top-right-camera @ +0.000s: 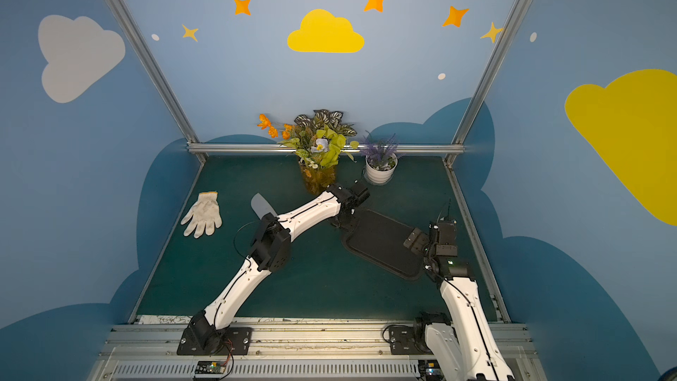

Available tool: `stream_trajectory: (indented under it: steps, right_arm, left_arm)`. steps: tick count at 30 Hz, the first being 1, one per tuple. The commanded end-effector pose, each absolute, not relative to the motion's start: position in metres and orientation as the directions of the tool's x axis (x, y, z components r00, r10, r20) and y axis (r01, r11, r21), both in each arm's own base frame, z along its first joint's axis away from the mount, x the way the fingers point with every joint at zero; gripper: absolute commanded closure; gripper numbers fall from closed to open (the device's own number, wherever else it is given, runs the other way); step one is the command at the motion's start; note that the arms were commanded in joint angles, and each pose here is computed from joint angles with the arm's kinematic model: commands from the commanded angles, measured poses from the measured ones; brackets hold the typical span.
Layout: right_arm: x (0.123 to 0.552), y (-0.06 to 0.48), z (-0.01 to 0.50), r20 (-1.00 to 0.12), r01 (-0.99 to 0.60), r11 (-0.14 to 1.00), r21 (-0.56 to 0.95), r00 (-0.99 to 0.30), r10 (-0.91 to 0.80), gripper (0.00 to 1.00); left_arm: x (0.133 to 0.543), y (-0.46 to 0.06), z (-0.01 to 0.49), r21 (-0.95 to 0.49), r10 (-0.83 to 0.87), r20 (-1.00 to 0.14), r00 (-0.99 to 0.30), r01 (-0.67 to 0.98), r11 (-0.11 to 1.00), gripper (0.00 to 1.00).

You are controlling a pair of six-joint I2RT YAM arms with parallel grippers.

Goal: Align the knife with the edge of the cutting board
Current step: Adjust the work surface at the center of the board.

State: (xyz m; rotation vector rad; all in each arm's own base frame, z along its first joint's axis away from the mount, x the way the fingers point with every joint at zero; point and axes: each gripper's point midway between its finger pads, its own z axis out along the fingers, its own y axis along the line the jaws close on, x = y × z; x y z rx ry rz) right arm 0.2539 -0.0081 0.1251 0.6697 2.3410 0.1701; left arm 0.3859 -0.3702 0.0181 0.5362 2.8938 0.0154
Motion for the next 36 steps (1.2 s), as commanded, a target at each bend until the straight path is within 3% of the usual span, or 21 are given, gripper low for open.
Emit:
stream_trajectory:
  steps: [1,13,25,36]
  right_arm:
    - [0.258,-0.008,0.123,-0.587,0.421,0.854,0.304,-0.623,0.517,0.02]
    - [0.260,-0.007,0.097,-0.525,0.439,0.858,0.267,-0.680,0.511,0.02]
    - [0.266,0.038,0.051,-0.275,0.379,0.869,0.317,-0.840,0.467,0.02]
    - [0.272,0.068,0.026,-0.235,0.341,0.902,0.266,-0.884,0.404,0.02]
  left_arm:
    - [0.365,-0.318,-0.012,0.176,0.307,-0.033,-0.951,0.297,0.938,0.80]
    - [0.326,-0.267,-0.019,0.115,0.168,-0.022,-0.986,0.165,0.980,0.81]
    - [0.290,-0.220,-0.027,0.075,0.062,-0.038,-0.997,0.059,0.995,0.82]
    - [0.270,-0.186,-0.034,0.043,-0.009,-0.033,-0.999,-0.011,0.999,0.82]
